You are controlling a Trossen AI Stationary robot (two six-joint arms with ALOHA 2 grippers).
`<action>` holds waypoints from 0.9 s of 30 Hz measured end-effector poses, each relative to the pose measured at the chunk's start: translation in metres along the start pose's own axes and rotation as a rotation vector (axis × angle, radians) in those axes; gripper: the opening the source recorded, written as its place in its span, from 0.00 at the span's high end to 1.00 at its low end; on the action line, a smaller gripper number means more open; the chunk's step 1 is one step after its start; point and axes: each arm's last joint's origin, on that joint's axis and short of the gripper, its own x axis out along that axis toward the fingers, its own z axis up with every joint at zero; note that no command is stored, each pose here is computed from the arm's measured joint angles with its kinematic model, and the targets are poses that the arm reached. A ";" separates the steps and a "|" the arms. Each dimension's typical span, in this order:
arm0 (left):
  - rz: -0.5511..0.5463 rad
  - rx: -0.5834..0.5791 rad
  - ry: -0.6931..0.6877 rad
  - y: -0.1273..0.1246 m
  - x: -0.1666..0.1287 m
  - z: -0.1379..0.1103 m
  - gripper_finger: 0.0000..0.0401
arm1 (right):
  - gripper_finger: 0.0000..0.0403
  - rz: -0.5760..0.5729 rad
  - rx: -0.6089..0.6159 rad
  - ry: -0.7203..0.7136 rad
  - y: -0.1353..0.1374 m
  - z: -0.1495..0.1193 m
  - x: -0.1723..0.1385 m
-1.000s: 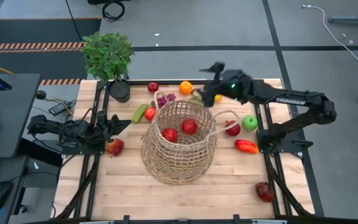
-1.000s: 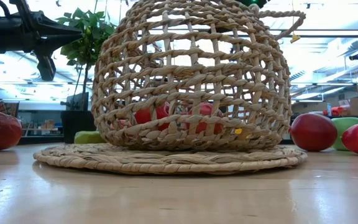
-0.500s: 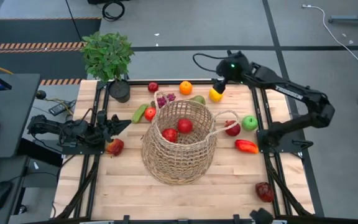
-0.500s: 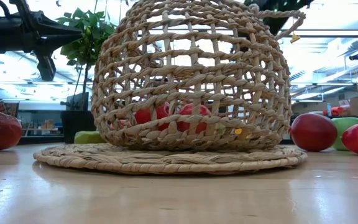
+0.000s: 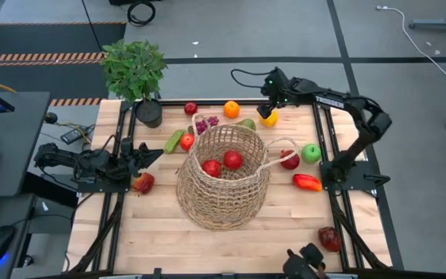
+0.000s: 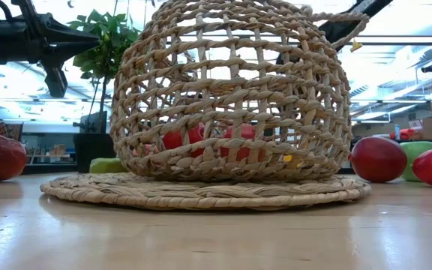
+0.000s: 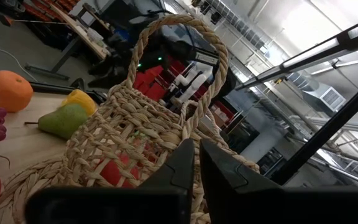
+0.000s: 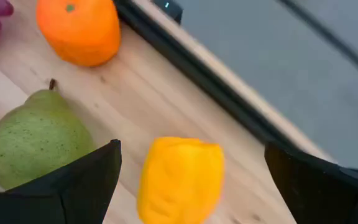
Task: Build produce basket
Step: Put the yellow bell pepper into the brown basket
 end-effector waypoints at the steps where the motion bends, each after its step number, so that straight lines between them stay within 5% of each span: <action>1: 0.000 0.000 0.000 0.000 0.000 0.000 0.92 | 0.01 0.014 0.014 0.016 0.000 -0.001 0.005; 10: 0.000 0.000 0.000 0.000 0.000 0.000 0.92 | 0.01 0.012 0.110 0.131 0.002 -0.009 0.032; 27: 0.000 0.000 0.000 0.000 0.000 0.000 0.92 | 0.03 0.029 0.107 0.294 0.005 -0.025 0.074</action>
